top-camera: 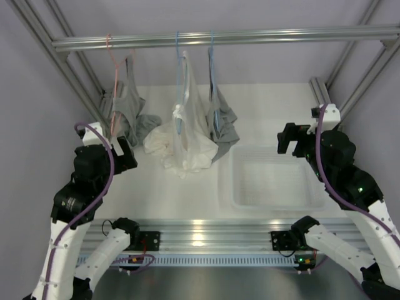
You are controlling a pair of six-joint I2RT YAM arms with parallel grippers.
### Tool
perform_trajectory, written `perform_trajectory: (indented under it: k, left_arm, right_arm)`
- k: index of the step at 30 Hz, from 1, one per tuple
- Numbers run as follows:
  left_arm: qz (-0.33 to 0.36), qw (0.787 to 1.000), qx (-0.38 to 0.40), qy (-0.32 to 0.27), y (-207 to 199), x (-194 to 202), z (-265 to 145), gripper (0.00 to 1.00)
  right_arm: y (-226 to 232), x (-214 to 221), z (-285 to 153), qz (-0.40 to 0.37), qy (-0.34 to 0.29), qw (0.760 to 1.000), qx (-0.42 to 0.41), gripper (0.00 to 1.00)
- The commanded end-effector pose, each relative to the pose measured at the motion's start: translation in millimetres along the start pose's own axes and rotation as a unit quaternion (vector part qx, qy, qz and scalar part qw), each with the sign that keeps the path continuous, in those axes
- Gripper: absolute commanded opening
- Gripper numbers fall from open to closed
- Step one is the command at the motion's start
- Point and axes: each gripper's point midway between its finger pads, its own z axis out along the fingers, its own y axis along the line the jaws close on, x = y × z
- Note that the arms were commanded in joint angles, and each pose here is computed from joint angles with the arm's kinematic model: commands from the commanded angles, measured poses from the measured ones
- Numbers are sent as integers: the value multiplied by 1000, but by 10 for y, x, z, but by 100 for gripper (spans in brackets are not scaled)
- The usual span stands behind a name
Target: Remove the tank top from the hanger
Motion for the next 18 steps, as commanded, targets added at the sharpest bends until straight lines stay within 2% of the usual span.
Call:
perform_trajectory:
  k: [1,9,13,14,18]
  left_arm:
    - [-4,1000,1,-26,21,-154,-104,99]
    - [-6,999,4,-36,5,-285,-165,99]
    - [-20,997,-31,-71,36,-718,-202,99]
    - [-20,996,-39,-81,-14,-935,-168,99]
    - [9,996,-47,-76,-276,-1395,152,99]
  right_arm:
    - [36,-115,-104,3,-15,1000,-16,99]
    - [68,-110,-127,5,-15,999,-27,99]
    - [138,-87,-84,4,-6,999,-40,99]
    - [175,-79,-77,4,-2,999,-49,99]
    - [254,-33,-30,0,11,998,-64,99]
